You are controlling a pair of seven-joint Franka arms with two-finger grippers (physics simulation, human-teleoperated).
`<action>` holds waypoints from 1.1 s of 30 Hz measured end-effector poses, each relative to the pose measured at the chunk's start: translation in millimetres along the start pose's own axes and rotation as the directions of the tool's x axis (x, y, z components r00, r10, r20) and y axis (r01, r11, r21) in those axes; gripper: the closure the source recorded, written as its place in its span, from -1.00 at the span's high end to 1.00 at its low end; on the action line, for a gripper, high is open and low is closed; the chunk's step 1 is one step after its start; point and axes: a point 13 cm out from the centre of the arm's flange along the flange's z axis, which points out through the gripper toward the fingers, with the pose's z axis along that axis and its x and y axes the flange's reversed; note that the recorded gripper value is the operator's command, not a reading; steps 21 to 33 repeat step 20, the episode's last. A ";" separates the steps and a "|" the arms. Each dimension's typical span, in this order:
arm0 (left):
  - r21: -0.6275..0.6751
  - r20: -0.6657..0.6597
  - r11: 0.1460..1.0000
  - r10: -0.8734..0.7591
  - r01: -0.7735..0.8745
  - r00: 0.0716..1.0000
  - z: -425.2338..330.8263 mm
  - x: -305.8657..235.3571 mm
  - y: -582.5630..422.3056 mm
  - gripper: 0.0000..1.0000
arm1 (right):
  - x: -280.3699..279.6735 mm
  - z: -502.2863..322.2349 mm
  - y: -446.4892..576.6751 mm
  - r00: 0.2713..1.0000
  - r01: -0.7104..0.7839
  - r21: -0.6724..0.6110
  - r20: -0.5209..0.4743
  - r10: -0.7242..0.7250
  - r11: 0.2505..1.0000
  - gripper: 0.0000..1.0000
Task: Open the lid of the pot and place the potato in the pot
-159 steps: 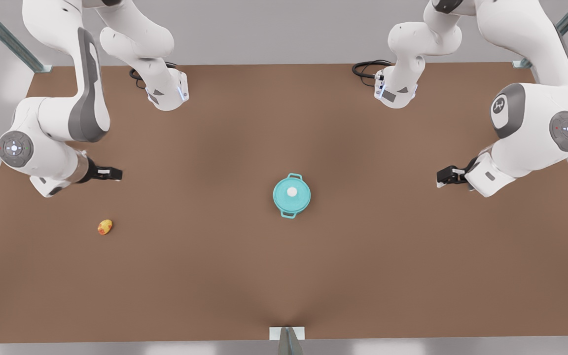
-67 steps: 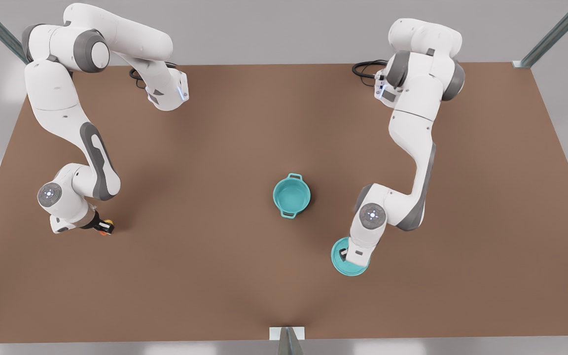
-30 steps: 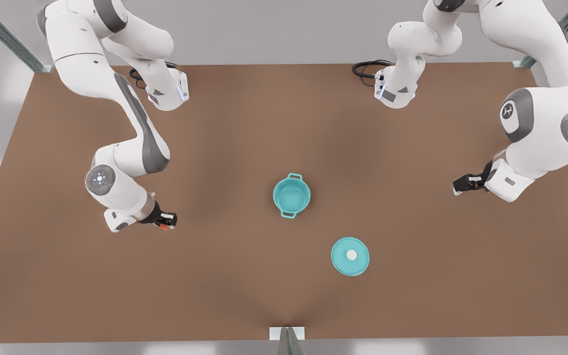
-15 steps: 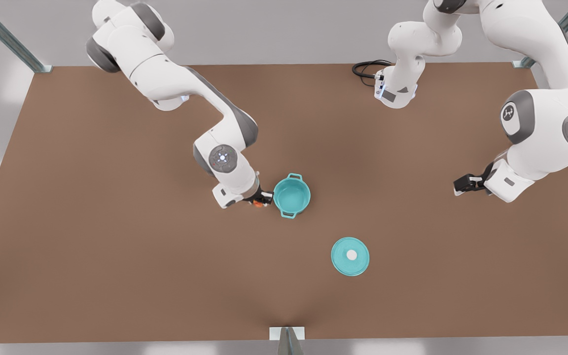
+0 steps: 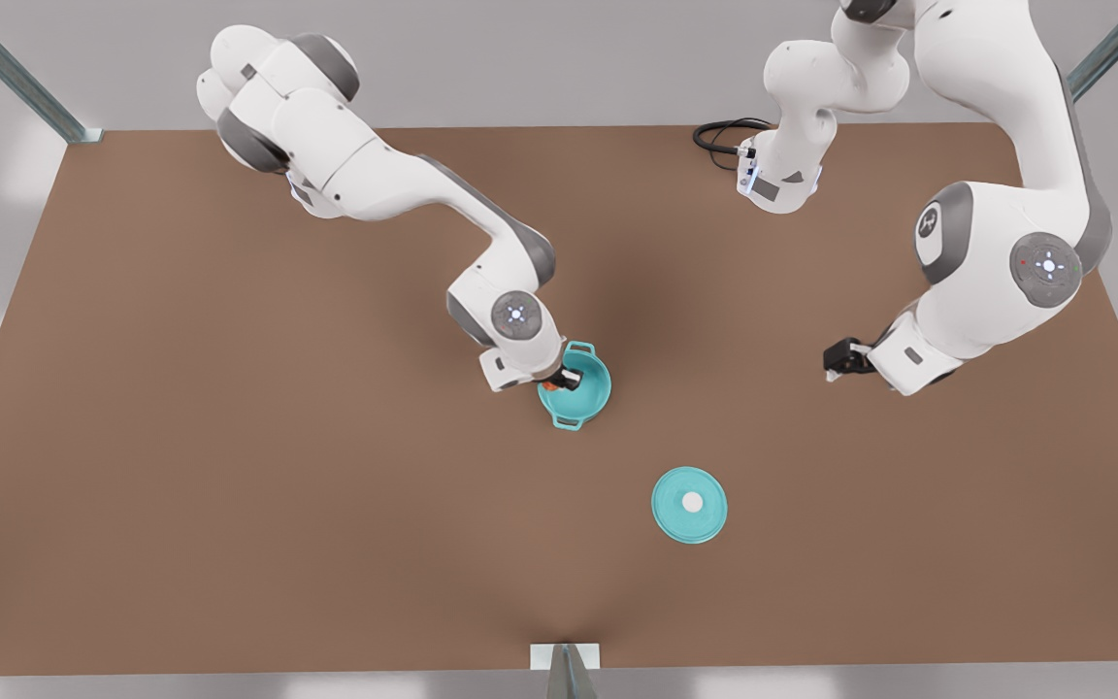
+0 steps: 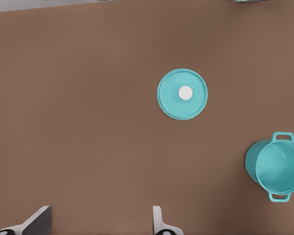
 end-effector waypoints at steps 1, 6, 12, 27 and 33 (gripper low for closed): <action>0.000 0.004 1.000 -0.006 0.006 1.000 -0.7 -1.1 2.6 1.00 | 3.6 3.7 4.3 1.000 -0.004 -0.006 0.003 0.004 1.000 0.10; 0.000 0.014 1.000 0.005 -0.005 1.000 -2.7 -2.7 3.6 1.00 | 6.8 5.5 17.5 0.999 -0.046 -0.037 0.020 0.047 0.998 1.00; -0.001 0.019 0.999 0.041 -0.041 0.999 1.7 -6.1 -7.0 1.00 | -1.7 -10.6 20.6 0.995 -0.074 -0.053 0.065 0.078 0.996 1.00; -0.007 0.031 0.998 0.060 -0.060 0.998 1.6 -9.5 -5.8 1.00 | -340.5 -321.4 -431.9 0.798 -0.577 -0.001 0.216 0.563 0.817 1.00; -0.007 0.031 0.998 0.060 -0.060 0.998 1.6 -9.5 -5.8 1.00 | -340.5 -321.4 -431.9 0.798 -0.577 -0.001 0.216 0.563 0.817 1.00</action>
